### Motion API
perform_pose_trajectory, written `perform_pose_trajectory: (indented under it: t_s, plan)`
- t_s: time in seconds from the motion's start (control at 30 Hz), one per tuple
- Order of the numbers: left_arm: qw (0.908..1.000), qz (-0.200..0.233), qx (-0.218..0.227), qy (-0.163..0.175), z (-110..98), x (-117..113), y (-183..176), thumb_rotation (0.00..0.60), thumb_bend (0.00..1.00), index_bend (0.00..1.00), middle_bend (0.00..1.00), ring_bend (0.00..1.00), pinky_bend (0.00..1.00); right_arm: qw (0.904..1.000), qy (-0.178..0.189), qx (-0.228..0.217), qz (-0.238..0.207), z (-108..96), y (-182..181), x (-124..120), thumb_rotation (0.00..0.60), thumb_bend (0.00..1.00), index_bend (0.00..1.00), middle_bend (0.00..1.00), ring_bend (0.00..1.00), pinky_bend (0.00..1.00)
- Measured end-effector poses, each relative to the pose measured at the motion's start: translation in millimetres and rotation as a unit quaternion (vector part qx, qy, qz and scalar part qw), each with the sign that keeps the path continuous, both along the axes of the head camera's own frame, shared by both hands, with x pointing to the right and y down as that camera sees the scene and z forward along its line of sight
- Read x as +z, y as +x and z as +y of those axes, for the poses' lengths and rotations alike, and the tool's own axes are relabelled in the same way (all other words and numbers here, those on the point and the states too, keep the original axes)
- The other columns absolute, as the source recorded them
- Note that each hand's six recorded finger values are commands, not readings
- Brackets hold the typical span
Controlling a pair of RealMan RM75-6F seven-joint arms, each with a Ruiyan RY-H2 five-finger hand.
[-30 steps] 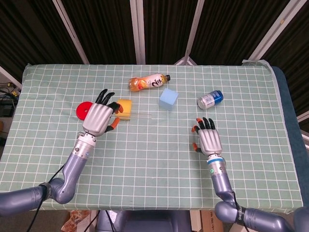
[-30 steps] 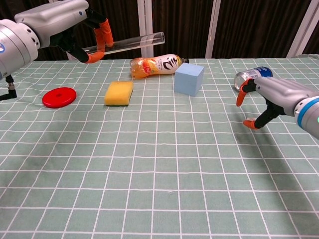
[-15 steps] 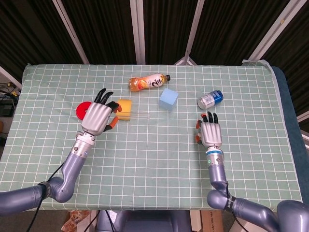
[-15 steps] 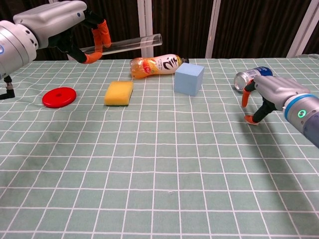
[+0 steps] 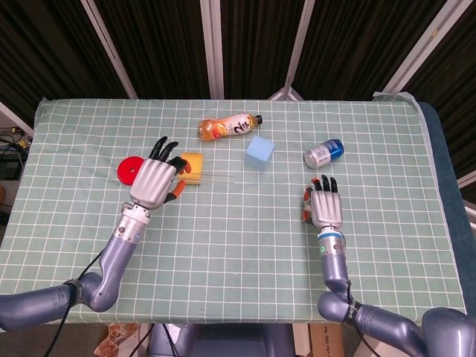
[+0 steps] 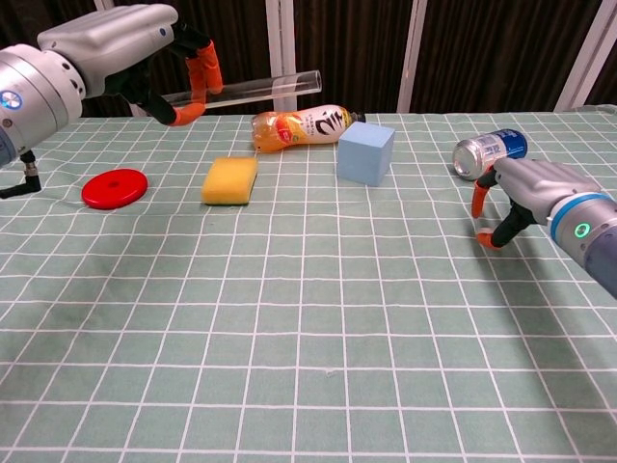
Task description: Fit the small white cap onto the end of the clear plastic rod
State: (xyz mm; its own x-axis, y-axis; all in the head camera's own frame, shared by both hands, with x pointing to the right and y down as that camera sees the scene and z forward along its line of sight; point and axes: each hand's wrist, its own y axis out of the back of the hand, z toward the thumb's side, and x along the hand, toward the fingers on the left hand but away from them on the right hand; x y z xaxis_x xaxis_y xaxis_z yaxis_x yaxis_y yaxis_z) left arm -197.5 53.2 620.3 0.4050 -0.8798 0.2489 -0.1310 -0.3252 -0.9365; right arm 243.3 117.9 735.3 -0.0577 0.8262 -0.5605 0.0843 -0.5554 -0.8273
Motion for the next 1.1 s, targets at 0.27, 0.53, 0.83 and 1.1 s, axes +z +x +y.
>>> perform_pose_trajectory:
  t_s: [0.27, 0.53, 0.83, 1.1]
  plan:
    - [1.0, 0.0, -0.003, 0.001, -0.6, -0.2, -1.6, 0.6, 0.74, 0.49, 0.5, 0.13, 0.0, 0.9999, -0.001, 0.007, 0.009, -1.3, 5.4, 3.0, 0.6, 0.35, 0.49, 0.2, 0.0, 0.0]
    - [1.0, 0.0, -0.003, -0.001, 0.1, 1.9, -1.7, 0.6, 0.74, 0.49, 0.5, 0.13, 0.0, 0.9996, -0.002, 0.019, 0.02, -1.0, 14.1, 3.3, 0.6, 0.35, 0.49, 0.2, 0.0, 0.0]
    - [1.0, 0.001, -0.005, -0.003, 1.1, 4.2, -2.9, 0.6, 0.74, 0.49, 0.5, 0.13, 0.0, 0.9994, -0.007, 0.019, 0.028, -0.2, 15.5, 4.3, 0.6, 0.35, 0.51, 0.2, 0.0, 0.0]
    - [1.0, 0.002, -0.006, -0.002, -0.6, 3.3, -4.2, 0.6, 0.74, 0.49, 0.5, 0.13, 0.0, 0.9994, -0.008, 0.014, 0.031, -0.7, 13.0, 6.7, 0.6, 0.35, 0.5, 0.2, 0.0, 0.0]
